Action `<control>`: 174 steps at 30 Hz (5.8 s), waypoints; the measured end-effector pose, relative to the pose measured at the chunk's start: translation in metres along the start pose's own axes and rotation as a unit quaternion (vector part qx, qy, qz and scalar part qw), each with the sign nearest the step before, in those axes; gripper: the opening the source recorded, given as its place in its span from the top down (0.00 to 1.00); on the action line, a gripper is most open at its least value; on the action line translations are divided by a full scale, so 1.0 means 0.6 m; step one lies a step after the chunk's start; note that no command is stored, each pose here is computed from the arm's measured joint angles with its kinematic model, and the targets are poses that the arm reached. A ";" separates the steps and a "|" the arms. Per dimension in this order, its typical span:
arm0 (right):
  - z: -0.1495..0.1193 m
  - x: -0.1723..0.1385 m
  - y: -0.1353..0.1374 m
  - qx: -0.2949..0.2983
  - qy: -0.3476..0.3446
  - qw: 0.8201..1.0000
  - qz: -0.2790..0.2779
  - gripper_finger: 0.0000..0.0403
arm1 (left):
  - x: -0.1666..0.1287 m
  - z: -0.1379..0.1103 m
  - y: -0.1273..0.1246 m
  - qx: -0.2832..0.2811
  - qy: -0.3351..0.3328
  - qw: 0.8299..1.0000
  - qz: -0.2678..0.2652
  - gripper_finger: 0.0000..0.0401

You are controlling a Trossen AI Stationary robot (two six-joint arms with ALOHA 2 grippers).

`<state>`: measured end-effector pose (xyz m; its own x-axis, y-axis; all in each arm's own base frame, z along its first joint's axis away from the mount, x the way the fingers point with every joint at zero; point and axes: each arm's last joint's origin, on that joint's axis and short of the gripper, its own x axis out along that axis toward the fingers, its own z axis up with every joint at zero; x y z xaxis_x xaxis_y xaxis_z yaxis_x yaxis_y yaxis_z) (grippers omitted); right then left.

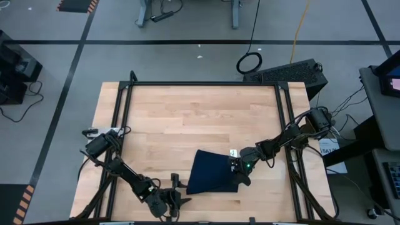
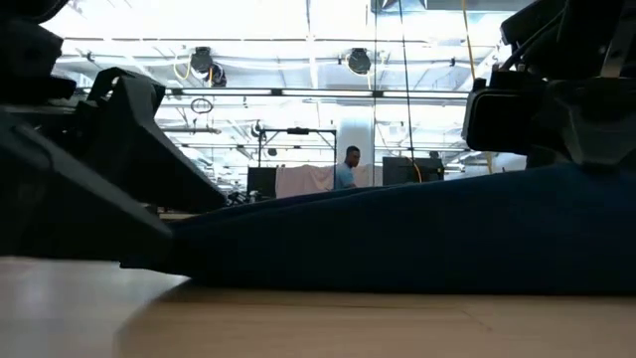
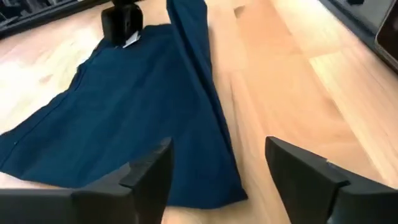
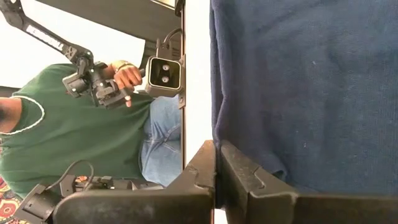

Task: Roll towel into tight, uniform cylinder
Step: Roll the blue cloth napkin

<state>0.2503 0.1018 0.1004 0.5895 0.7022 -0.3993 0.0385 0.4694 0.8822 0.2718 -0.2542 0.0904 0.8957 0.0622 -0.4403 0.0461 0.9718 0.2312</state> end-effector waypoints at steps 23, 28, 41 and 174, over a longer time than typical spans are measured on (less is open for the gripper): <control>0.006 -0.006 0.009 -0.011 -0.041 0.999 -0.010 0.98 | -0.011 0.092 0.094 -0.149 0.058 0.982 -0.105 0.99; 0.010 -0.019 0.023 -0.046 -0.068 0.996 -0.029 0.86 | -0.002 0.103 0.140 -0.198 0.097 0.967 -0.125 0.99; -0.077 -0.025 0.074 -0.207 -0.136 0.947 -0.204 0.58 | 0.027 0.088 0.187 -0.301 0.172 0.929 -0.132 0.99; -0.159 0.151 0.093 -0.472 -0.141 0.792 -0.361 0.43 | 0.058 -0.003 0.186 -0.423 0.298 0.848 -0.116 1.00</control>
<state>0.2291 0.2428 0.0896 0.8512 -0.0171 -0.5245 -0.0939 0.9784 -0.1844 0.3073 -0.1432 0.0993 0.5124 -0.2936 -0.8070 -0.3688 0.7734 -0.5156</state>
